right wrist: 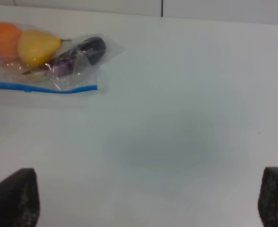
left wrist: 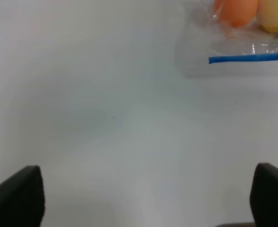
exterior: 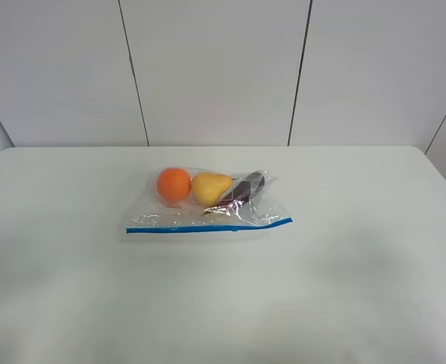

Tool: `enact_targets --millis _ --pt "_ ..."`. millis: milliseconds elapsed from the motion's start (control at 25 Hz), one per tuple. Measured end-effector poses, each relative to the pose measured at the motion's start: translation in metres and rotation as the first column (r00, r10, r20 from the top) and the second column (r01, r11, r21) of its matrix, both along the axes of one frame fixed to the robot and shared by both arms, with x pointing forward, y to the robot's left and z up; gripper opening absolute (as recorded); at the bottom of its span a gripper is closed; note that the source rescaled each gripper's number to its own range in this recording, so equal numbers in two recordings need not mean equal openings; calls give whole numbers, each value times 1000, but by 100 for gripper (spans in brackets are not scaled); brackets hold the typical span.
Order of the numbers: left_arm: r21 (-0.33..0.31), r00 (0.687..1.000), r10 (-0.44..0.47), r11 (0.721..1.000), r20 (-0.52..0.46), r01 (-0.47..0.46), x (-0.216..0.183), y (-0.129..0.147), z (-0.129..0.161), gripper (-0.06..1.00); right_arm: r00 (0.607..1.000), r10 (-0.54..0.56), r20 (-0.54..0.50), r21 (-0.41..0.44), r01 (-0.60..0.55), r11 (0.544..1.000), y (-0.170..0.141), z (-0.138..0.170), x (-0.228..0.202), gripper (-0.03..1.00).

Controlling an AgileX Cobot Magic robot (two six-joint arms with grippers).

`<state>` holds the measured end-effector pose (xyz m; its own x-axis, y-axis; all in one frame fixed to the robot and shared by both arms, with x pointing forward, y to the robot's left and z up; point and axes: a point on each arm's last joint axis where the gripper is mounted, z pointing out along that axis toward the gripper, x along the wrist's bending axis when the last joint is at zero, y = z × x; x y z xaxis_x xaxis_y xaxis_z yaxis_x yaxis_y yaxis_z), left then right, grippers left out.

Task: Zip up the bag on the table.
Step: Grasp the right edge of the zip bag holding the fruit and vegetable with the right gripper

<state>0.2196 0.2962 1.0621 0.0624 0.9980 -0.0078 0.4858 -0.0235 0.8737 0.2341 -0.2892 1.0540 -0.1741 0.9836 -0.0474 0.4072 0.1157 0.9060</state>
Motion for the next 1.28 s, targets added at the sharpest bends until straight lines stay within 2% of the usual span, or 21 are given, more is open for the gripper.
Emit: enact_targets --millis 480,680,760,960,1120,1280 --pt "0 1000 0 1000 0 0 0 0 0 100 1000 -2 -6 -4 2 1000 0 0 1 100" --pt "0 1000 0 1000 0 0 0 0 0 100 996 -1 -90 21 3 1000 2 30 22 100" --pt "0 1000 0 1000 0 0 0 0 0 100 987 -12 -163 43 19 999 3 46 43 100" --pt "0 1000 0 1000 0 0 0 0 0 100 948 -20 -319 102 56 993 7 79 108 100" --pt "0 1000 0 1000 0 0 0 0 0 100 893 -7 -450 119 68 991 12 78 166 100" --pt "0 1000 0 1000 0 0 0 0 0 100 817 40 -575 154 60 986 19 58 219 100"
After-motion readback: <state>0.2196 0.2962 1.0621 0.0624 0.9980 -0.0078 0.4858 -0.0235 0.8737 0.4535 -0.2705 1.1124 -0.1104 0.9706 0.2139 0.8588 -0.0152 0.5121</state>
